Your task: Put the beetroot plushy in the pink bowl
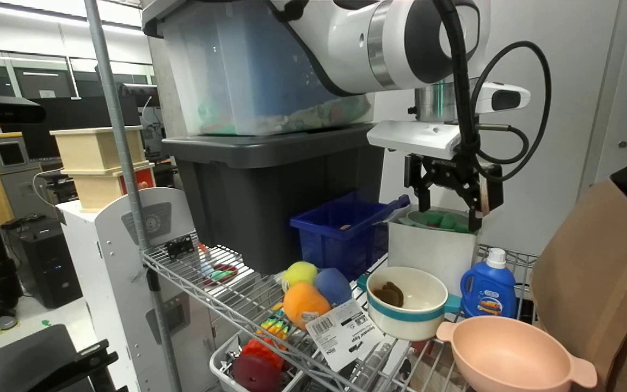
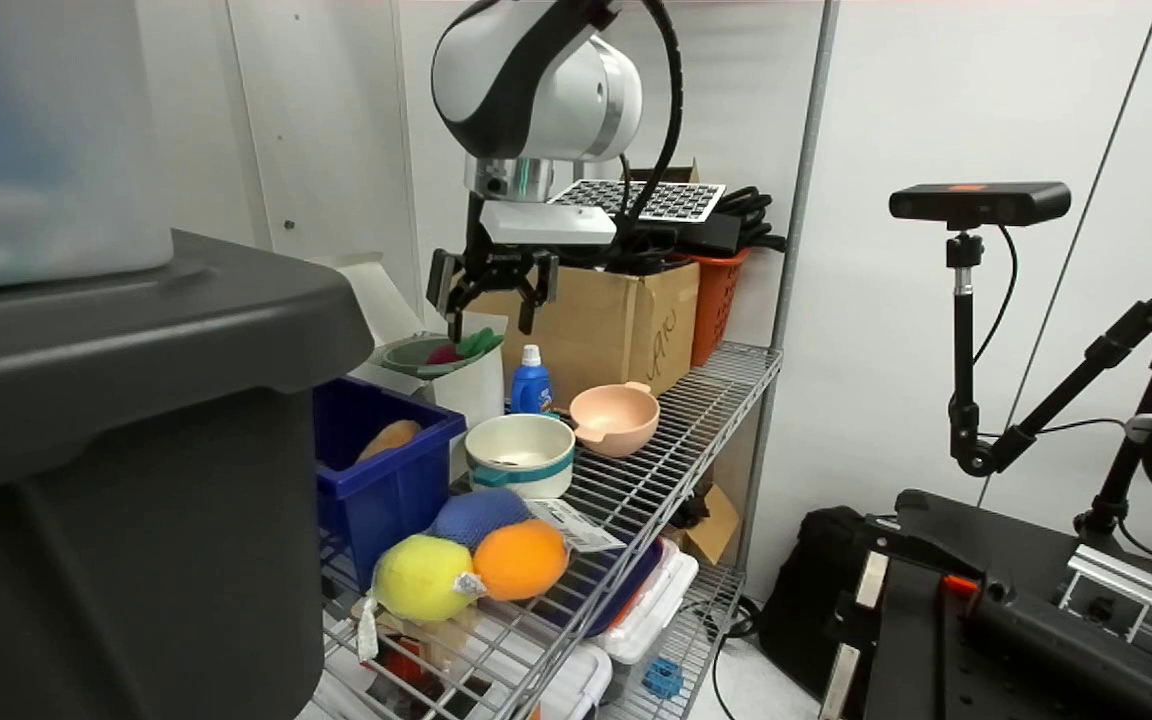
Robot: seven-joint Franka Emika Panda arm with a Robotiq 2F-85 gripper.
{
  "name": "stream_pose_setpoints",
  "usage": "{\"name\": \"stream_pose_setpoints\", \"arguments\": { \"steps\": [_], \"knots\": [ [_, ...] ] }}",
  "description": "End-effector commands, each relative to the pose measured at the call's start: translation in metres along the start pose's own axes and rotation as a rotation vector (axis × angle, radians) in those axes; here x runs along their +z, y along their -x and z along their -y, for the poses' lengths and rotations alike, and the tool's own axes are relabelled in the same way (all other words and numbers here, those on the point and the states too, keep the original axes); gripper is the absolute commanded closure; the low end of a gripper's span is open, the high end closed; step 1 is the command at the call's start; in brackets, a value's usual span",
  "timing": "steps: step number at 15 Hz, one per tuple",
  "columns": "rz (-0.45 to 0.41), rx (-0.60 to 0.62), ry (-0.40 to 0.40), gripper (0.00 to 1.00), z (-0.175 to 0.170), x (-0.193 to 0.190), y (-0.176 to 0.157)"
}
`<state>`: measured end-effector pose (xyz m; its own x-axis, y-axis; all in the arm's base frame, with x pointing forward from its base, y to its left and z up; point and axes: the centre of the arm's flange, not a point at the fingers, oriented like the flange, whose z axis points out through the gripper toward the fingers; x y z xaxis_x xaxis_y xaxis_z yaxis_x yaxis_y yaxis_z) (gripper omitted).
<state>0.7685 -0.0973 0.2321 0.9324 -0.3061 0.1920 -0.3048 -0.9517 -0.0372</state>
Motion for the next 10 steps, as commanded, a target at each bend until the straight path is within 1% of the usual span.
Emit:
{"name": "stream_pose_setpoints", "arguments": {
  "steps": [1,5,10],
  "knots": [
    [0.019,-0.004,0.004,0.28,-0.0003,0.0152,-0.0109],
    [0.036,-0.007,-0.004,0.58,-0.0015,0.0235,-0.0107],
    [0.034,-0.003,-0.007,0.95,-0.0036,0.0181,-0.0178]
  ]
}}
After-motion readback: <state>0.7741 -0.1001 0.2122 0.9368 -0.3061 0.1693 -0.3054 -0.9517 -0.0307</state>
